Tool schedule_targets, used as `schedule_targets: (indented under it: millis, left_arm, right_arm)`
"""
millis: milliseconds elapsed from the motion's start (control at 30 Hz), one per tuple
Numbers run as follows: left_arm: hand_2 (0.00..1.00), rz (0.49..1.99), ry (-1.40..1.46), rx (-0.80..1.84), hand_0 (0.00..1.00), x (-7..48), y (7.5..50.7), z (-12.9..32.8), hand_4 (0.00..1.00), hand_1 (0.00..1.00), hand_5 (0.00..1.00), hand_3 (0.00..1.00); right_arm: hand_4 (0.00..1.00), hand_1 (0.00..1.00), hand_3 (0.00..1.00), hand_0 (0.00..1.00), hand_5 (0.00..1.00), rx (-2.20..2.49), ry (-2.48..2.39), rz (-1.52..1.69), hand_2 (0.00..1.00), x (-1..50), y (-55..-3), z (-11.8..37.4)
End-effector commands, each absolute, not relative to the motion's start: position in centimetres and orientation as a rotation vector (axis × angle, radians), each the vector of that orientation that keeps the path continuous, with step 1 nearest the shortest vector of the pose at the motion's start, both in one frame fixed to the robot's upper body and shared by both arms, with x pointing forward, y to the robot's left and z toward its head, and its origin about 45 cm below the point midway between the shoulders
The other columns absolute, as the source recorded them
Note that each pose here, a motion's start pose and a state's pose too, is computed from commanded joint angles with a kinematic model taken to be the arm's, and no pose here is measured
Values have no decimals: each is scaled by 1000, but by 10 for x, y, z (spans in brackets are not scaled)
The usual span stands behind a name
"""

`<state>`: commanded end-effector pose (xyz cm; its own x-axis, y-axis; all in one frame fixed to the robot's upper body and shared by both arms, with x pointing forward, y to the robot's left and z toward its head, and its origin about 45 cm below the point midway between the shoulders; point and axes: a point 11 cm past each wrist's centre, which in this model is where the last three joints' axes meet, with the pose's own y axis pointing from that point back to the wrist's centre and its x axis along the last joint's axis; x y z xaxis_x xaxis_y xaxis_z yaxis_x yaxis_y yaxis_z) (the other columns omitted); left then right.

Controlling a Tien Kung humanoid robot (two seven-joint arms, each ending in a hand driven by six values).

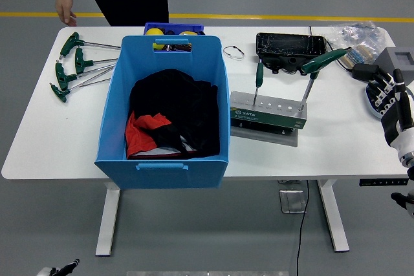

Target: Lift tool from toolbox,place it in box,lift tool from toolbox,place it in box

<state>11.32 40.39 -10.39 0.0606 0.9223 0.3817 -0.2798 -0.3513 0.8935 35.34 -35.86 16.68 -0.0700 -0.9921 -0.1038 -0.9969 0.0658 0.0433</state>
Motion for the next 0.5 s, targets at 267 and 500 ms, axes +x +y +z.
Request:
schedule_targets:
  millis: [267, 500]
  left_arm:
    - [767, 1504, 721, 1319, 724, 113, 404, -104, 744, 767, 691, 737]
    - [766, 1503, 718, 1320, 725, 114, 405, -103, 744, 765, 691, 738]
  right_arm:
    - [998, 934, 938, 998, 998, -2109, 2256, 148, 940, 354, -359, 170]
    - [998, 933, 950, 998, 998, -2101, 2260, 151, 940, 354, -360, 169]
